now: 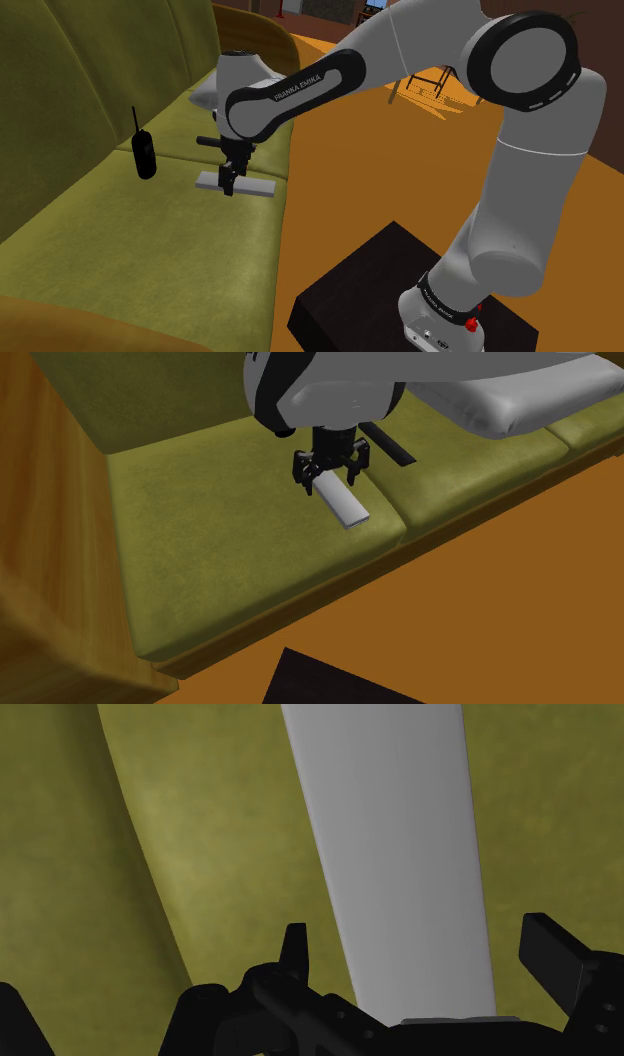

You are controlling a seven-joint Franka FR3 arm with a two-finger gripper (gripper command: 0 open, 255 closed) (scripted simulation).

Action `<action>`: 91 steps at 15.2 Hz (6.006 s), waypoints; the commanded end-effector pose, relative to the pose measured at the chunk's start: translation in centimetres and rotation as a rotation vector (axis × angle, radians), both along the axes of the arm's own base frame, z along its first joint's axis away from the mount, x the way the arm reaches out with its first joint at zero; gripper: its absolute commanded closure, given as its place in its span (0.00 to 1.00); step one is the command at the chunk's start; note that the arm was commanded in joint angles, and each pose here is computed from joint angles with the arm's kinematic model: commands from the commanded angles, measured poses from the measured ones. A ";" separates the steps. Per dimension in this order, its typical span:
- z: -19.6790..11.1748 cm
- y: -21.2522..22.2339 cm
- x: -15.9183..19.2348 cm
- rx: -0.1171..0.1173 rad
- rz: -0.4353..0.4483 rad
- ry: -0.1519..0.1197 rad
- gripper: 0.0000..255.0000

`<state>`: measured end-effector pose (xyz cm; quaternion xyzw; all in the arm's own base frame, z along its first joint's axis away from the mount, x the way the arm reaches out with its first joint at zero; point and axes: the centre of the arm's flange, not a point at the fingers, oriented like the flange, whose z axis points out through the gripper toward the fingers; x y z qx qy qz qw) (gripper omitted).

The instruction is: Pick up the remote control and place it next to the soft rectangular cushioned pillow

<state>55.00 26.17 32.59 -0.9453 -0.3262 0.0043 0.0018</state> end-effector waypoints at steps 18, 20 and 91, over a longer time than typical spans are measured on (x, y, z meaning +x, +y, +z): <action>3.7 0.0 0.0 0.000 0.000 0.000 1.00; 4.7 0.0 0.0 0.000 0.000 0.000 1.00; 11.6 -24.9 15.2 0.000 0.000 0.000 1.00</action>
